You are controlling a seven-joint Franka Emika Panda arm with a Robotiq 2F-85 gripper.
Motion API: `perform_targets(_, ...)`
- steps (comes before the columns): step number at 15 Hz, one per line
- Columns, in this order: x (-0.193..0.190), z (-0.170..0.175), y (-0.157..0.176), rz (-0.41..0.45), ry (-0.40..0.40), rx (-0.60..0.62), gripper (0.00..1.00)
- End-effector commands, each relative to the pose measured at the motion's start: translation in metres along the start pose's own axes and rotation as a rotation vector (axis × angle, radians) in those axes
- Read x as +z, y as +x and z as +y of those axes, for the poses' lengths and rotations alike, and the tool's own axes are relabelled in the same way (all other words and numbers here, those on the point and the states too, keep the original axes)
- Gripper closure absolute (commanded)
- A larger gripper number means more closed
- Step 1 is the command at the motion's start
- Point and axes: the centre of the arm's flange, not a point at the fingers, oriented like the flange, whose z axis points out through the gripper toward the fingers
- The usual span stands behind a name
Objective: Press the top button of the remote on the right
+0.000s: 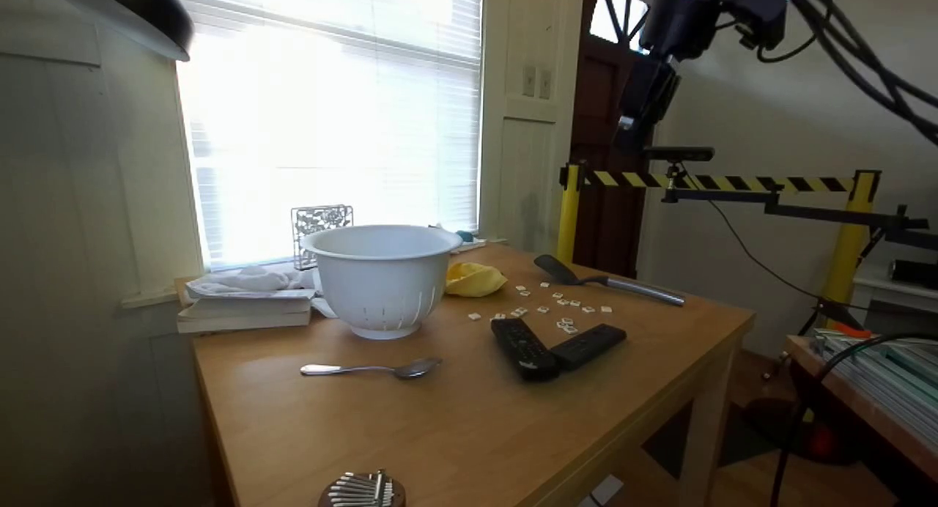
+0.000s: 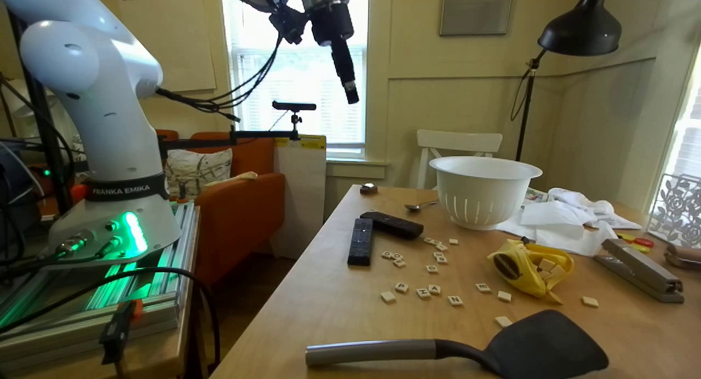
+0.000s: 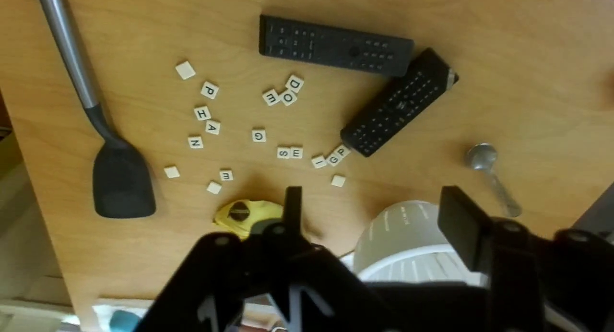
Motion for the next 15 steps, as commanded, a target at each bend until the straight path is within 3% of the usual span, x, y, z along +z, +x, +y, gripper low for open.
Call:
perform_targets(1, 0.046, 0.043, 0.01, -0.021, -0.05, 0.13, 0.56)
perform_targets(4, 0.075, 0.061, -0.002, -0.102, -0.06, 0.133, 0.78)
perform_targets(7, 0.104, 0.058, -0.019, -0.173, -0.075, 0.106, 0.97)
perform_targets(11, 0.142, 0.057, -0.031, -0.169, -0.149, 0.041, 1.0)
perform_targets(15, 0.18, 0.061, -0.037, -0.16, -0.171, -0.013, 1.0)
